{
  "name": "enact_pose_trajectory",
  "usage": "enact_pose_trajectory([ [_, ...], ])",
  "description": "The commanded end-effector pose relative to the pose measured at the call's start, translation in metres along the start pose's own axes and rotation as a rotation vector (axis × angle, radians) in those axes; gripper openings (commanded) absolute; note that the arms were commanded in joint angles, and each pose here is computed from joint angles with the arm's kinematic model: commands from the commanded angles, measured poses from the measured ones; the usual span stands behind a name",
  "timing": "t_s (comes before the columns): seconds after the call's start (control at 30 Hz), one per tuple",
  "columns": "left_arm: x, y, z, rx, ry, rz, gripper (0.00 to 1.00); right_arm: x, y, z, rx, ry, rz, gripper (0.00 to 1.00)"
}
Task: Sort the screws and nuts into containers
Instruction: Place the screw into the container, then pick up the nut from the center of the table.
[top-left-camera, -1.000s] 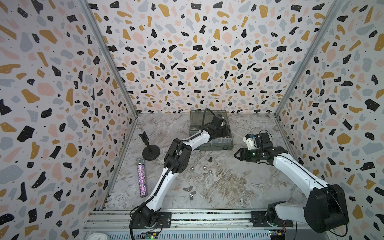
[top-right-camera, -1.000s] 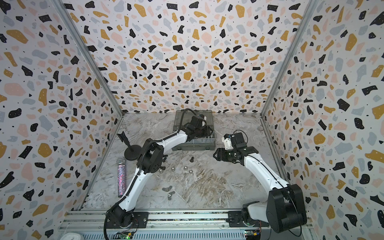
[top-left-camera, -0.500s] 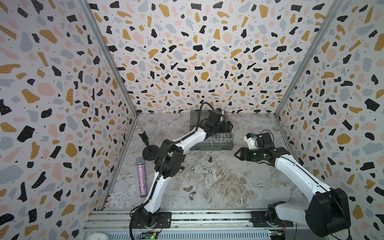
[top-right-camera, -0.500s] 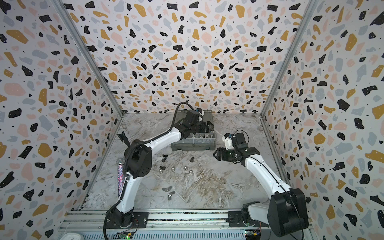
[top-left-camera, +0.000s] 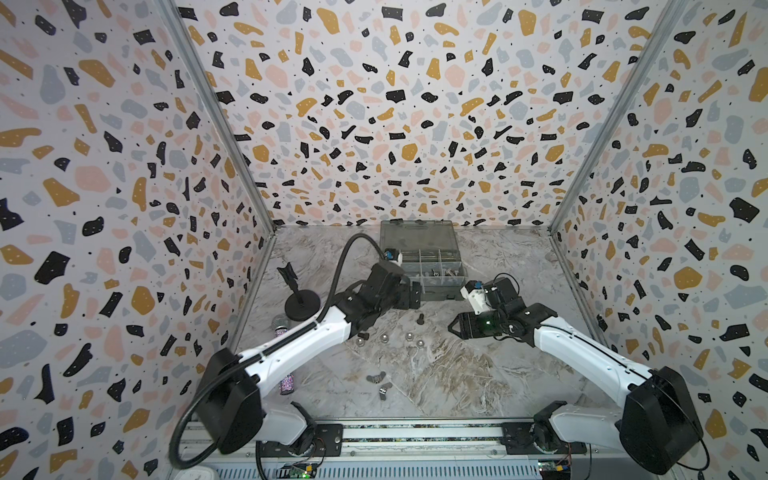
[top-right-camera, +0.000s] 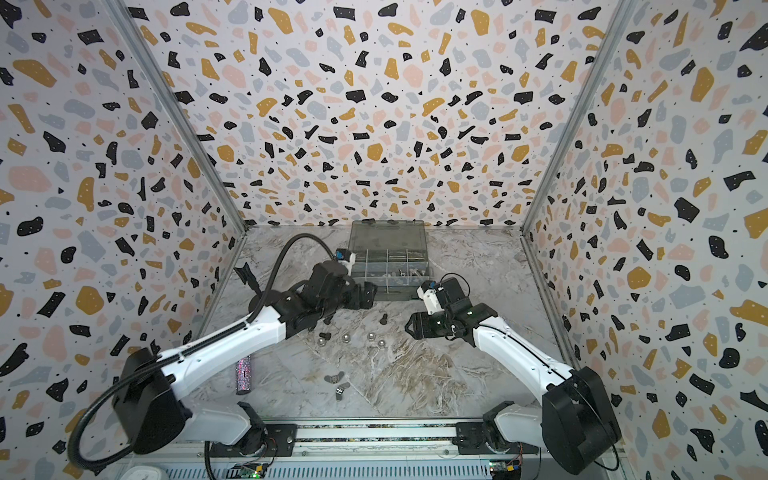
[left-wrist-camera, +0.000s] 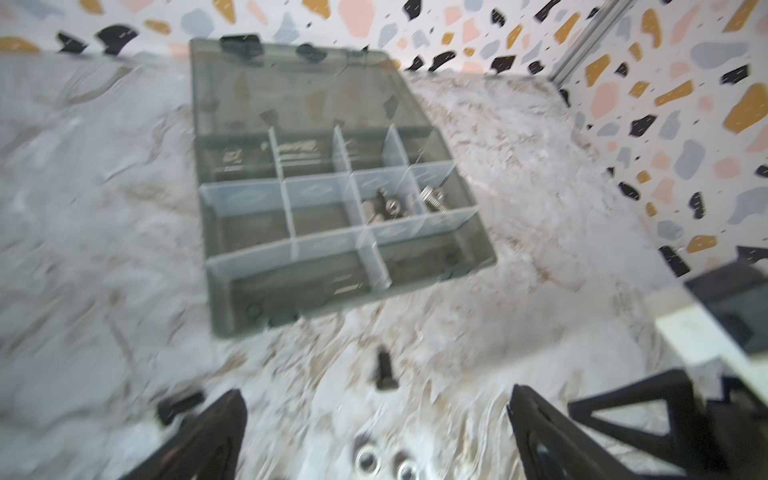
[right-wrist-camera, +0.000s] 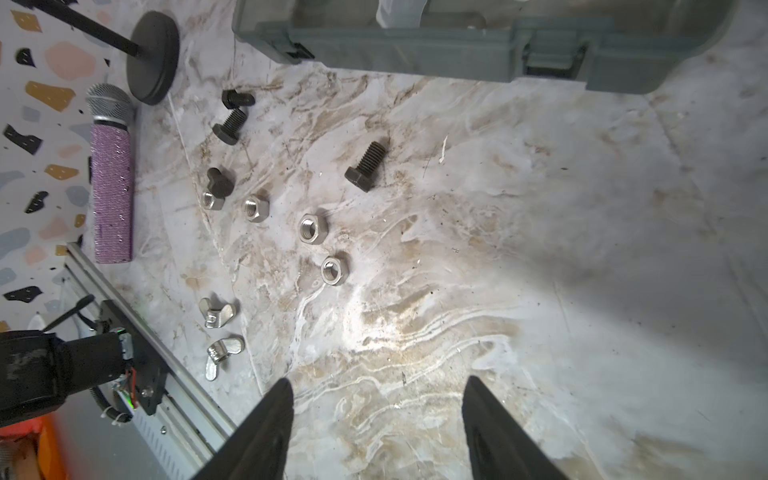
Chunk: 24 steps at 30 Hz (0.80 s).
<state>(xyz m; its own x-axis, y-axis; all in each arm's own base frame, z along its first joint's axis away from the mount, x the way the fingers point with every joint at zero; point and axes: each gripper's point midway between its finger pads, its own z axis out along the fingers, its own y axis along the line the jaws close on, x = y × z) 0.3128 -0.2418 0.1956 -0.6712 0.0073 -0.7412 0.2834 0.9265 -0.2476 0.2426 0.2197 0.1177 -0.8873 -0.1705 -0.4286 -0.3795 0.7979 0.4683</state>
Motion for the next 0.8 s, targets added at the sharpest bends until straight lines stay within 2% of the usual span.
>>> enact_pose_trajectory([
  [0.0, 0.023, 0.028, -0.025, -0.078, -0.018, -0.045, 1.0, -0.003, 0.012, 0.011, 0.021, 0.009, -0.034, 0.67],
  [0.23, 0.054, 0.044, -0.053, -0.052, -0.029, -0.1, 0.99, 0.006, 0.027, 0.044, 0.046, 0.094, -0.08, 0.67],
  [0.43, 0.072, 0.057, -0.051, -0.095, -0.002, -0.08, 0.99, 0.004, 0.032, 0.057, 0.063, 0.113, -0.094, 0.68],
  [0.63, 0.071, 0.056, -0.046, -0.097, -0.009, -0.077, 1.0, -0.016, 0.032, 0.06, 0.112, 0.109, -0.126, 0.67],
  [0.77, 0.067, 0.056, -0.047, -0.095, -0.022, -0.079, 1.0, -0.014, 0.03, 0.073, 0.117, 0.144, -0.127, 0.62],
])
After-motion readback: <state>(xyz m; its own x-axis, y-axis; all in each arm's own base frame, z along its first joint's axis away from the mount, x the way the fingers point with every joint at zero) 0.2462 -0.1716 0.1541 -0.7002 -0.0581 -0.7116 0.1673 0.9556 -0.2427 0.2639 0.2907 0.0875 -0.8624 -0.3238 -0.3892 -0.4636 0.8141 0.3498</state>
